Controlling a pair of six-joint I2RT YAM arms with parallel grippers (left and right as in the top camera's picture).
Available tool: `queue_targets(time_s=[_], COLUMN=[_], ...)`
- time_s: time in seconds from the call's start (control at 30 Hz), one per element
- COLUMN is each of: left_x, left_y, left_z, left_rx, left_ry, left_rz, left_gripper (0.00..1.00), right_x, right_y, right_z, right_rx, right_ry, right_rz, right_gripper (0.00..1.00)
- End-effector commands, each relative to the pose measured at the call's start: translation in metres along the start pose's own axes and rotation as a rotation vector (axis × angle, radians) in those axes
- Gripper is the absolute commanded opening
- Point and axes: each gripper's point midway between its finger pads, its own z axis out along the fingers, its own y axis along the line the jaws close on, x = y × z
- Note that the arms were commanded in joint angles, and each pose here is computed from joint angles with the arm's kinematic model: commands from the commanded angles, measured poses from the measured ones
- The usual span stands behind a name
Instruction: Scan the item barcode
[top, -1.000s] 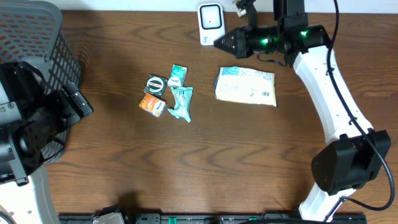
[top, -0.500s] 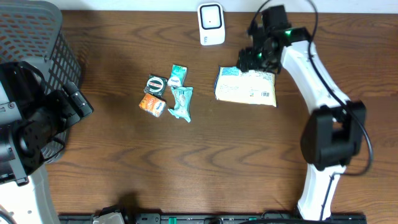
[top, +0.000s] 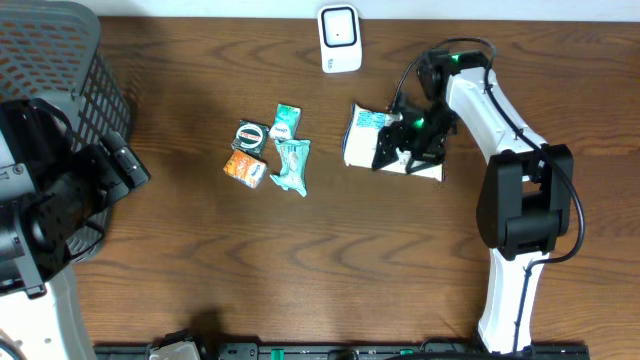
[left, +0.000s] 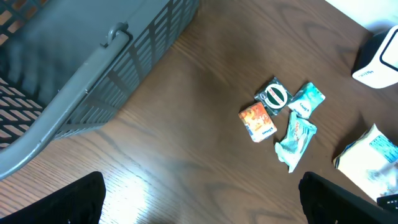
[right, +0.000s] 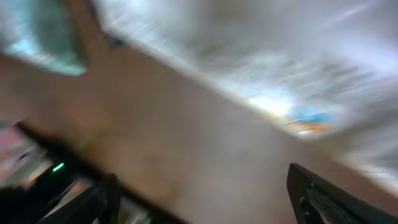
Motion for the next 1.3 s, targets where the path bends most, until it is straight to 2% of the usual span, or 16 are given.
queue_targets(time_s=[0.0, 0.13, 0.27, 0.3, 0.4, 0.43, 0.5, 0.53, 0.63, 0.83, 0.93, 1.1, 1.27], left_x=[0.001, 0.001, 0.001, 0.001, 0.001, 0.001, 0.001, 0.001, 0.001, 0.001, 0.001, 0.001, 0.001], left_y=[0.004, 0.004, 0.004, 0.004, 0.004, 0.004, 0.004, 0.004, 0.004, 0.004, 0.004, 0.004, 0.004], left_z=[0.002, 0.002, 0.002, 0.002, 0.002, 0.002, 0.002, 0.002, 0.002, 0.002, 0.002, 0.002, 0.002], left_rx=[-0.016, -0.016, -0.016, -0.016, -0.016, -0.016, -0.016, -0.016, -0.016, -0.016, -0.016, -0.016, -0.015], left_ry=[0.008, 0.008, 0.008, 0.008, 0.008, 0.008, 0.008, 0.008, 0.008, 0.008, 0.008, 0.008, 0.007], left_rz=[-0.006, -0.006, -0.006, -0.006, -0.006, -0.006, -0.006, -0.006, -0.006, -0.006, -0.006, -0.006, -0.006], left_gripper=[0.98, 0.98, 0.98, 0.98, 0.97, 0.98, 0.97, 0.98, 0.98, 0.97, 0.98, 0.98, 0.98], right_x=[0.002, -0.016, -0.060, -0.072, -0.099, -0.106, -0.113, -0.116, -0.117, -0.097, -0.077, -0.035, -0.012], right_y=[0.042, 0.041, 0.011, 0.000, -0.027, -0.039, -0.054, -0.059, -0.071, -0.064, -0.056, -0.024, -0.003], right_z=[-0.017, -0.036, -0.065, -0.072, -0.088, -0.093, -0.098, -0.097, -0.075, -0.025, -0.015, -0.016, -0.030], right_rx=[-0.193, -0.138, 0.062, 0.123, 0.292, 0.360, 0.448, 0.466, 0.469, 0.321, 0.251, 0.087, 0.020], right_ry=[-0.039, -0.147, -0.346, -0.401, -0.514, -0.544, -0.578, -0.584, -0.550, -0.413, -0.333, -0.197, -0.157], right_rz=[-0.085, -0.139, -0.122, -0.112, -0.111, -0.101, -0.086, -0.083, -0.089, -0.174, -0.155, -0.101, -0.048], right_gripper=[0.80, 0.84, 0.83, 0.81, 0.64, 0.65, 0.74, 0.86, 0.98, 0.98, 0.99, 0.99, 0.99])
